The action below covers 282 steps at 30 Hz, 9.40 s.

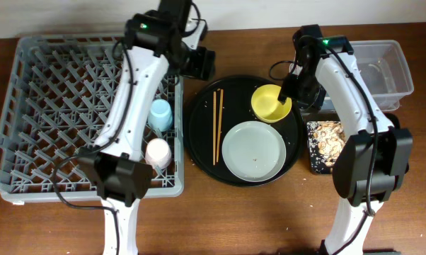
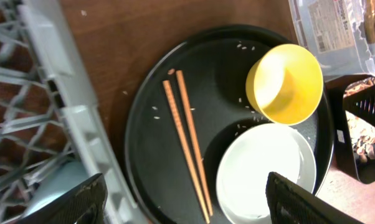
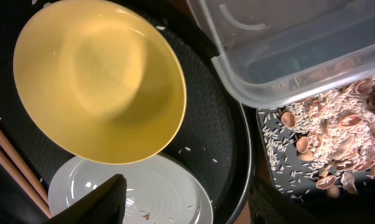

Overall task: Sort waste into correct bins and load items into the dishwasher rack
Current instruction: 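Grasp the yellow bowl with the right gripper, then hand the yellow bowl from the right gripper to the left gripper, then place the yellow bowl in the back of the rack with the left gripper, then grasp the edge of the white plate with the left gripper, then lift the white plate and stand it upright in the rack, then grasp a wooden chopstick on the black tray with the left gripper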

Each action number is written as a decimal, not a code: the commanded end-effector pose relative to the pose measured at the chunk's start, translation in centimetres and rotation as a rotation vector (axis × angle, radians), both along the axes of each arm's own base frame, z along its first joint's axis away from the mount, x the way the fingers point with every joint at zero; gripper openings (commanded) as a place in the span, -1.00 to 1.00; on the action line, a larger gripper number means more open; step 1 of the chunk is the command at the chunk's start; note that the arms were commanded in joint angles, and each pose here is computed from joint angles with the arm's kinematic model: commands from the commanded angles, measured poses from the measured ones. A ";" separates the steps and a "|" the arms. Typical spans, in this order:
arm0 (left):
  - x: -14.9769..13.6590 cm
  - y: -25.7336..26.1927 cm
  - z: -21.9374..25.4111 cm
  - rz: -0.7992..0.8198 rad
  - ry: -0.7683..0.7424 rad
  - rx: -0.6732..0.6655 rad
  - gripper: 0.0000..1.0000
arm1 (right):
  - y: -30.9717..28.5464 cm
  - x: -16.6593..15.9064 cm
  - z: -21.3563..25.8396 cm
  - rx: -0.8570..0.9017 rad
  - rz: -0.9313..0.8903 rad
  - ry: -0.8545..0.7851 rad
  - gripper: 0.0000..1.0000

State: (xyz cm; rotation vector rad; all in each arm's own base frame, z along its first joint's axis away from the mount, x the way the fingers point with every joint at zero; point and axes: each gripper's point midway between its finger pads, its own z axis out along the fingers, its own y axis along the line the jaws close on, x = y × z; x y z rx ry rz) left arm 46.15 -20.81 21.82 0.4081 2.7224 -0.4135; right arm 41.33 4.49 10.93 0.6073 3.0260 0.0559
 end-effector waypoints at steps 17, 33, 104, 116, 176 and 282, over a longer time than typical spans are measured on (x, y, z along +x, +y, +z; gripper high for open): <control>1.8 -11.4 -7.1 -0.129 0.006 -0.138 0.50 | -2.4 -0.2 13.3 -0.001 -0.033 -0.326 0.57; 1.1 -15.5 -17.9 -0.141 0.088 -0.043 -0.35 | -13.4 -4.6 16.2 -0.060 -0.315 -0.337 0.97; 5.3 14.7 1.4 0.674 -0.625 1.410 -1.00 | -13.4 -4.6 16.2 -0.060 -0.315 -0.337 0.97; 4.0 15.2 -2.9 0.642 -0.552 1.404 -1.00 | -13.4 -4.6 16.2 -0.060 -0.315 -0.337 0.97; -6.2 -10.6 -15.2 -0.633 0.083 0.310 -1.00 | -13.4 -4.6 16.2 -0.060 -0.315 -0.337 0.97; -4.4 -1.7 -17.8 -0.020 0.251 0.320 0.09 | -13.4 -4.6 16.2 -0.060 -0.315 -0.337 0.97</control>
